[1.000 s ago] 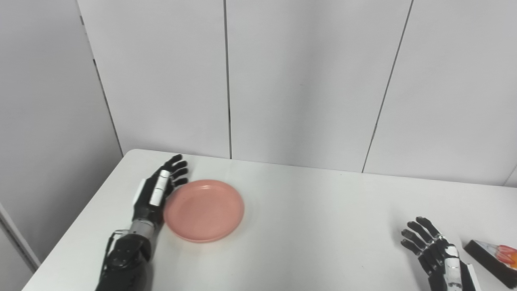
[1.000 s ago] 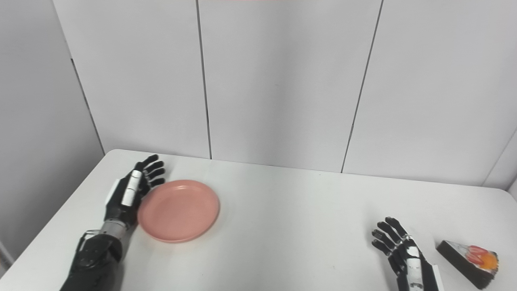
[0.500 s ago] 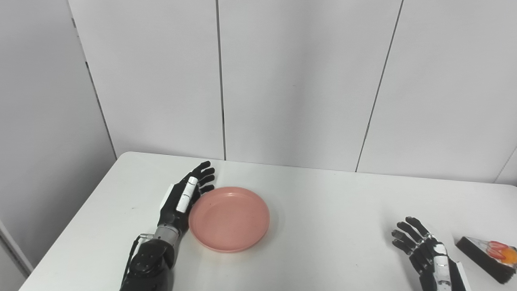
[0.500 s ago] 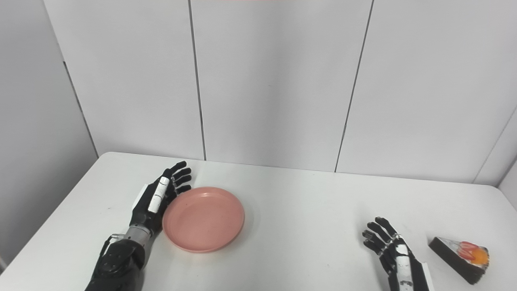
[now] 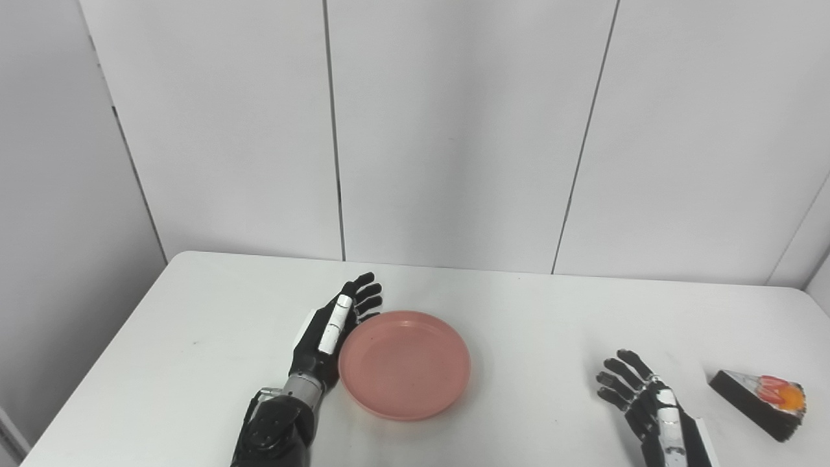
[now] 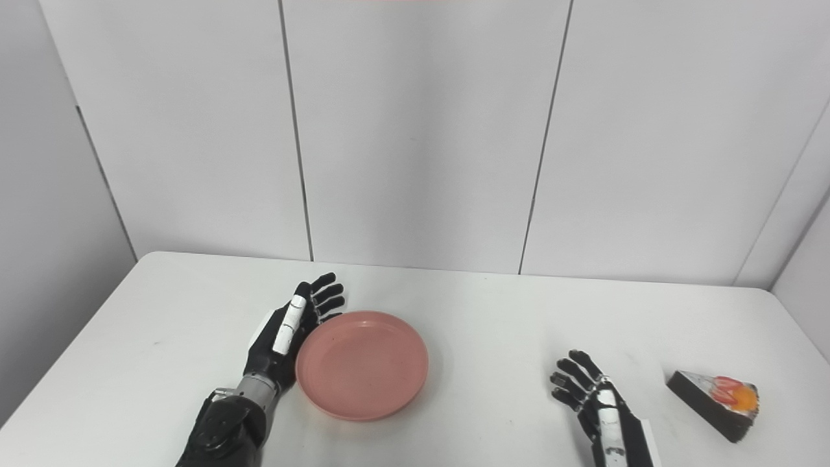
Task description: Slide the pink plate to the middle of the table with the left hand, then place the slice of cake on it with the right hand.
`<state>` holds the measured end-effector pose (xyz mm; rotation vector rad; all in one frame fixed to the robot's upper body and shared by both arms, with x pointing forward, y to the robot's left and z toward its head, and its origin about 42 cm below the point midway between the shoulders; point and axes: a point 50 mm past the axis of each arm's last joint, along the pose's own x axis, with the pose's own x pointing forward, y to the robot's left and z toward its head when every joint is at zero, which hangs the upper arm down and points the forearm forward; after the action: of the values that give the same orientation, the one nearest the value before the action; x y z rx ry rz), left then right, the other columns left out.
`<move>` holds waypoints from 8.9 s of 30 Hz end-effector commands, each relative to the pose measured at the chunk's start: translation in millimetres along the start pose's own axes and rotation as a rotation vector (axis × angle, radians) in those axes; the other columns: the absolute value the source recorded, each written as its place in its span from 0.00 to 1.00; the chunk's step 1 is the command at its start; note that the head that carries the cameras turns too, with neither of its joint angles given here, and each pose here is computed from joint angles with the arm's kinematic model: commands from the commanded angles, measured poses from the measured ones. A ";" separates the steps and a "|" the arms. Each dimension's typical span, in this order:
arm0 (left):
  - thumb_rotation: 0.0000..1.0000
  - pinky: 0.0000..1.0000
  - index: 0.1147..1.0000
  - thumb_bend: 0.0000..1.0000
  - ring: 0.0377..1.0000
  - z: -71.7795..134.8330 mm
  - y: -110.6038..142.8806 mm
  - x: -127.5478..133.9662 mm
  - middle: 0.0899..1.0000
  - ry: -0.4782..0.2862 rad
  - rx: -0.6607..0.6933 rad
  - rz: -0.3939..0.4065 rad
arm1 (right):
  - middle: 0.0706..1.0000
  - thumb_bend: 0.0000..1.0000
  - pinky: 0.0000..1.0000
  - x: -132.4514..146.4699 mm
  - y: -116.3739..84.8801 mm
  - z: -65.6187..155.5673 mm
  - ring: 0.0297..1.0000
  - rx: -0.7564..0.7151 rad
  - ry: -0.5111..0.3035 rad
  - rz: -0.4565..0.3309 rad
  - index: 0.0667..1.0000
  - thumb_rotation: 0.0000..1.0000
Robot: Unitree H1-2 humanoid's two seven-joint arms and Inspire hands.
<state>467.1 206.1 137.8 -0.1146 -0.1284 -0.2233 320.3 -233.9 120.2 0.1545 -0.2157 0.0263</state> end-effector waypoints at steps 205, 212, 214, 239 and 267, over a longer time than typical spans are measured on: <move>0.93 0.81 0.83 0.76 0.81 -27.7 -101.8 -18.4 0.80 0.043 -0.015 -0.110 | 0.36 0.52 0.21 157.8 103.2 88.9 0.25 -1.131 -0.119 0.626 0.48 0.00; 0.89 0.75 0.83 0.76 0.83 -28.0 -98.8 -19.1 0.81 0.056 -0.053 -0.121 | 0.37 0.52 0.23 155.0 101.2 82.5 0.27 -1.177 -0.095 0.672 0.48 0.00; 0.89 0.76 0.83 0.77 0.83 -28.2 -98.7 -18.9 0.81 0.057 -0.052 -0.122 | 0.36 0.52 0.22 155.1 99.9 81.3 0.26 -1.182 -0.099 0.676 0.48 0.00; 0.91 0.78 0.85 0.76 0.84 -26.2 -93.7 -18.1 0.82 0.050 -0.040 -0.130 | 0.73 1.00 0.57 152.5 89.0 87.9 0.68 -1.191 -0.170 0.608 0.70 0.65; 0.89 0.85 0.88 0.75 0.85 -22.1 -94.5 -32.7 0.86 -0.066 -0.024 0.061 | 0.74 0.70 0.64 117.2 46.4 47.3 0.72 -0.342 -0.200 0.072 0.72 0.99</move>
<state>433.0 117.4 145.5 -0.1518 -0.2229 -0.1994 416.6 -197.5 178.5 -0.3099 -0.3283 0.0880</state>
